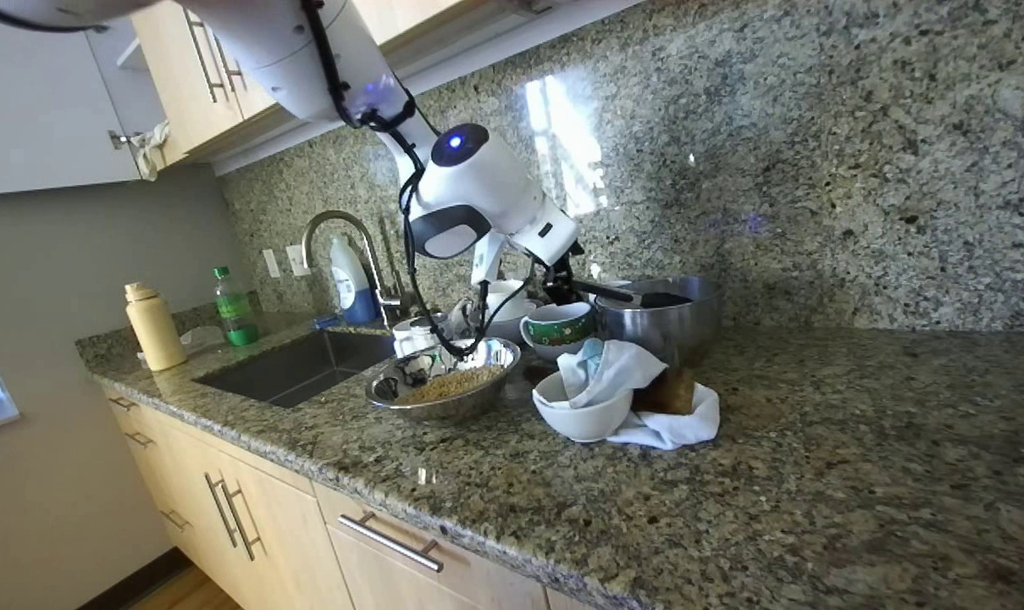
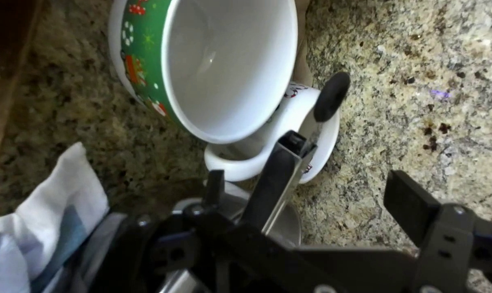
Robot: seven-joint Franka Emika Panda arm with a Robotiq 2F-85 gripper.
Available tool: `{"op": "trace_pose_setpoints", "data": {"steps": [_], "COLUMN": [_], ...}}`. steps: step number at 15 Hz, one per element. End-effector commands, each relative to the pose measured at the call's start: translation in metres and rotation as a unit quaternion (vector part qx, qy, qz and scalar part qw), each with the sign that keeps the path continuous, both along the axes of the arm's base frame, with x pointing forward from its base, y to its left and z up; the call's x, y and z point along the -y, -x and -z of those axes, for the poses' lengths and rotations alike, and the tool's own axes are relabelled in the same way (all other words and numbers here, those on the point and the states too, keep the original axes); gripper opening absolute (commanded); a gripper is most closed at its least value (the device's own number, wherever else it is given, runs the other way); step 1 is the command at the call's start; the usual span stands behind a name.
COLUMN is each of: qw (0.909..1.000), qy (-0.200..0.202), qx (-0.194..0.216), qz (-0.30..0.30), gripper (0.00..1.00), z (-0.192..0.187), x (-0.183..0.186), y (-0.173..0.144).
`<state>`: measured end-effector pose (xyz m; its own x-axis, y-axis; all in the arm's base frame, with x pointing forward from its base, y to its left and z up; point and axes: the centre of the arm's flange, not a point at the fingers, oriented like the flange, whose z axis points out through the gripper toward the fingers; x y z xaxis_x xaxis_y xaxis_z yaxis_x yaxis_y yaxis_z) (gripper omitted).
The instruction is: Use the black/silver object to stir the contents of the silver bowl
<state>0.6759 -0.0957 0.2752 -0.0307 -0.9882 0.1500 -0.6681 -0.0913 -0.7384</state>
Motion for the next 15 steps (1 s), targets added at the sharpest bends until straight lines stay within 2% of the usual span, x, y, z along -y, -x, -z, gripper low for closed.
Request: {"op": "trace_pose_setpoints", "data": {"steps": [1, 4, 5, 6, 7, 15], "qw": [0.9992, 0.9988, 0.9988, 0.9987, 0.9985, 0.9985], "qy": [-0.008, -0.007, -0.006, -0.005, -0.004, 0.012], "qx": [0.016, 0.017, 0.017, 0.018, 0.019, 0.013], "qz": [0.035, 0.044, 0.046, 0.048, 0.050, 0.052], "gripper": [1.00, 0.99, 0.75, 0.75, 0.70, 0.08], "z": [0.013, 0.017, 0.018, 0.018, 0.017, 0.006], "x": [0.005, 0.007, 0.008, 0.008, 0.009, 0.010], "y": [-0.006, -0.008, -0.009, -0.009, -0.009, -0.013]}}
